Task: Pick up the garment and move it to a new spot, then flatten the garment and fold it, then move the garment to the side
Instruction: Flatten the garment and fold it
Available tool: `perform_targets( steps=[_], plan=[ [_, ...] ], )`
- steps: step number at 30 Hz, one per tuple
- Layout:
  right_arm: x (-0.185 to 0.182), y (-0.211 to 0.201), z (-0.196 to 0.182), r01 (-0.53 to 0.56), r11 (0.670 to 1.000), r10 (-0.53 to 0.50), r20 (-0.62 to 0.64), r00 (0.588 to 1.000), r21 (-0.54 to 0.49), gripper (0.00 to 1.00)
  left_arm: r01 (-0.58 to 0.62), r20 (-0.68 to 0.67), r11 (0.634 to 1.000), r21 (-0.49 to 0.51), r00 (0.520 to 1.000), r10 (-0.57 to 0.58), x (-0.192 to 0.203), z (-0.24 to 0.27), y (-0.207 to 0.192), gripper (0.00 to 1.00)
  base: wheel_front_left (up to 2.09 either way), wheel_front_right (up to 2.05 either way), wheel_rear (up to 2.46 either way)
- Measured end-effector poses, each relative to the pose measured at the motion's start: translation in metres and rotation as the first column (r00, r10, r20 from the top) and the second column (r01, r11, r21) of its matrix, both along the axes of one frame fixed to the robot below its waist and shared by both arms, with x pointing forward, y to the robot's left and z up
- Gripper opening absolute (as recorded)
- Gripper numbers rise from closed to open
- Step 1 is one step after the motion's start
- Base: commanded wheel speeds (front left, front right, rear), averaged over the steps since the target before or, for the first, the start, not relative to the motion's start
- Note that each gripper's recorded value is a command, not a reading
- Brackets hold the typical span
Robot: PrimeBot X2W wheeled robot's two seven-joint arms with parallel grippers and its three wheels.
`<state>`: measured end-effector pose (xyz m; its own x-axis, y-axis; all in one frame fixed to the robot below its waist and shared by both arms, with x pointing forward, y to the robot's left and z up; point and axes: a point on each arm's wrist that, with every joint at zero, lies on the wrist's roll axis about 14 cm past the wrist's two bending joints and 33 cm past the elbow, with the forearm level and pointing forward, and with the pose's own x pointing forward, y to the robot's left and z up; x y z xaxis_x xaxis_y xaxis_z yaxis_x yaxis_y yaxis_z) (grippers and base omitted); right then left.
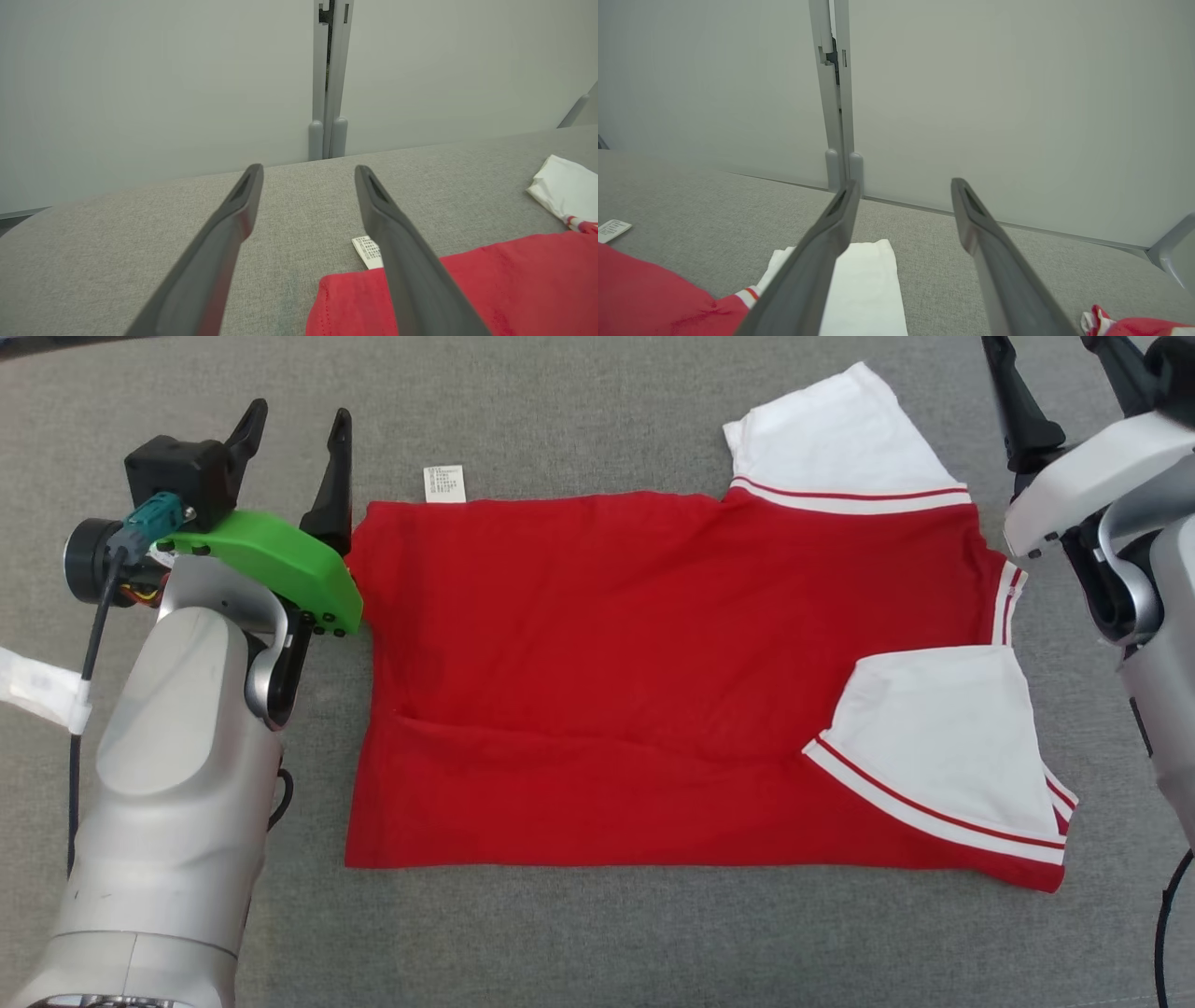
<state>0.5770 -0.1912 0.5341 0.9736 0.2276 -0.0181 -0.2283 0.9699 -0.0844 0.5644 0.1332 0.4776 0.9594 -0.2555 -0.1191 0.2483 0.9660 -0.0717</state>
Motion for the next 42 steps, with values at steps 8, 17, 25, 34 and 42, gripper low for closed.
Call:
perform_targets(
  steps=[8, 17, 25, 34, 42],
  plan=[
    [0.029, 0.01, -0.064, -0.02, 0.999, 0.016, -0.157, 0.987, -0.025, 1.0, 0.01, -0.227, 1.0, 0.017, 0.974, -0.006, 0.0, -0.082, -0.005, 1.0, 0.0, 0.0, 0.0],
    [0.037, 0.014, -0.09, -0.031, 0.999, 0.022, -0.218, 0.976, -0.037, 1.0, 0.066, -0.324, 0.997, 0.028, 0.944, -0.053, -0.011, -0.111, -0.02, 1.0, 0.0, 0.0, 0.0],
    [0.035, 0.009, -0.106, -0.03, 0.998, 0.012, -0.278, 0.96, -0.061, 1.0, 0.077, -0.329, 0.997, 0.009, 0.942, -0.07, -0.009, -0.112, -0.026, 0.0, 0.0, 0.0, 0.0],
    [0.059, 0.008, -0.121, -0.029, 0.996, -0.002, -0.336, 0.942, -0.088, 1.0, 0.088, -0.18, 0.995, -0.043, 0.979, -0.095, 0.007, -0.084, -0.034, 0.0, 0.0, 0.0, 0.0],
    [0.08, 0.027, -0.147, -0.056, 0.994, 0.009, -0.437, 0.899, -0.097, 1.0, 0.1, -0.134, 0.993, -0.054, 0.985, -0.107, 0.006, -0.08, -0.032, 0.0, 0.0, 0.0, 0.0]
  ],
)
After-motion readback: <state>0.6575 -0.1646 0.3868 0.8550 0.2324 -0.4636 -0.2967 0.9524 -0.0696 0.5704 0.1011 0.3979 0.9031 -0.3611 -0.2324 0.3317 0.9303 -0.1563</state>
